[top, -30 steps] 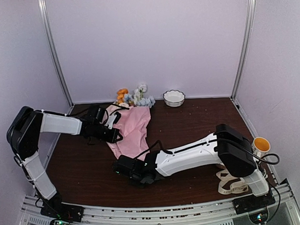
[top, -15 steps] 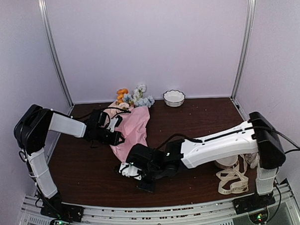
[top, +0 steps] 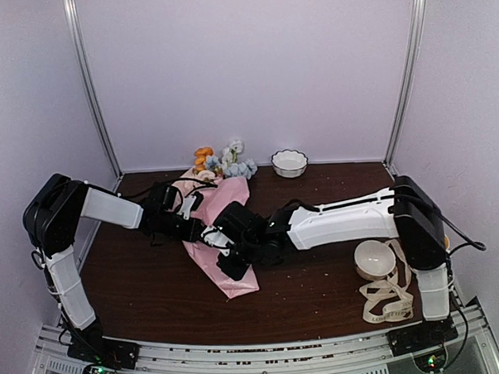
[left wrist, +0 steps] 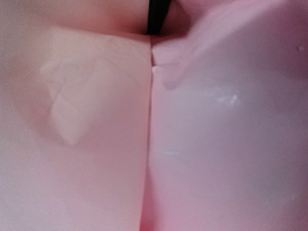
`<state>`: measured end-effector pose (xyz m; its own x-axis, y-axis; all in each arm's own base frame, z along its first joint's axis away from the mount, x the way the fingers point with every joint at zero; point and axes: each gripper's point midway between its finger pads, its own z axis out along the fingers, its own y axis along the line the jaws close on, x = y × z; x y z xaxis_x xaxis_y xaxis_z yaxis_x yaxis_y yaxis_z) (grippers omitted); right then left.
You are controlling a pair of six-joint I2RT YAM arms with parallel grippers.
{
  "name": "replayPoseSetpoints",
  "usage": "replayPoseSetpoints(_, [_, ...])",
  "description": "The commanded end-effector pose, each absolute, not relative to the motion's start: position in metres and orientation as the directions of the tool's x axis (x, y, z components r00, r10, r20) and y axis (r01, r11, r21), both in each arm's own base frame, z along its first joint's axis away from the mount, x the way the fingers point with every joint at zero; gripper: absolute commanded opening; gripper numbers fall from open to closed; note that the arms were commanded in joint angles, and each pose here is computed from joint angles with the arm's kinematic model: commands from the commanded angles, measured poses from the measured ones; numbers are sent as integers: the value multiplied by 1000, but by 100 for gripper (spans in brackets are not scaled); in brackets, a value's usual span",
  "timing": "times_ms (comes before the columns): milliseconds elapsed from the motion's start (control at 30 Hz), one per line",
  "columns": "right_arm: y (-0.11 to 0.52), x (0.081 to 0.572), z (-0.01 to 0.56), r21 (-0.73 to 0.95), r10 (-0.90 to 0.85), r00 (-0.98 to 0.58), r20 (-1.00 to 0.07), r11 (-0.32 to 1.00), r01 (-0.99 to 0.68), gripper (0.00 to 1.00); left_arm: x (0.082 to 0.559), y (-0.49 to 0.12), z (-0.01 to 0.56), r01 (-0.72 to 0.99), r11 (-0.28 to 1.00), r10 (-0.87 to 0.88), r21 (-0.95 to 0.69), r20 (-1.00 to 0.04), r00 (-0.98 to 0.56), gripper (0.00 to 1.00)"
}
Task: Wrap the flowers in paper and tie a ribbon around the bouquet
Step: Press the fold line of the folded bouquet.
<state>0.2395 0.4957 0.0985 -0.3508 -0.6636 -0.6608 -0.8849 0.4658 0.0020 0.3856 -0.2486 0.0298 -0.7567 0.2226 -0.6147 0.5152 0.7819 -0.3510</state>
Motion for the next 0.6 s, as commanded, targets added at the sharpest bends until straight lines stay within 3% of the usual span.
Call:
replayPoseSetpoints(0, [489, 233, 50, -38, -754, -375, -540, 467, -883, 0, 375, -234, 5, 476, 810, 237, -342, -551, -800, 0])
replayPoseSetpoints(167, [475, 219, 4, -27, -810, -390, -437, 445, -895, 0, 375, -240, 26, 510, 783, 239, -356, -586, -775, 0])
replayPoseSetpoints(400, [465, 201, -19, -37, -858, -360, -365, 400, -916, 0, 393, -251, 89, 572, 749, 225, -336, -683, -695, 38])
replayPoseSetpoints(567, [465, 199, -19, -22, -859, -359, -365, 393, -919, 0, 406, -270, 142, 666, 680, 244, -307, -761, -601, 49])
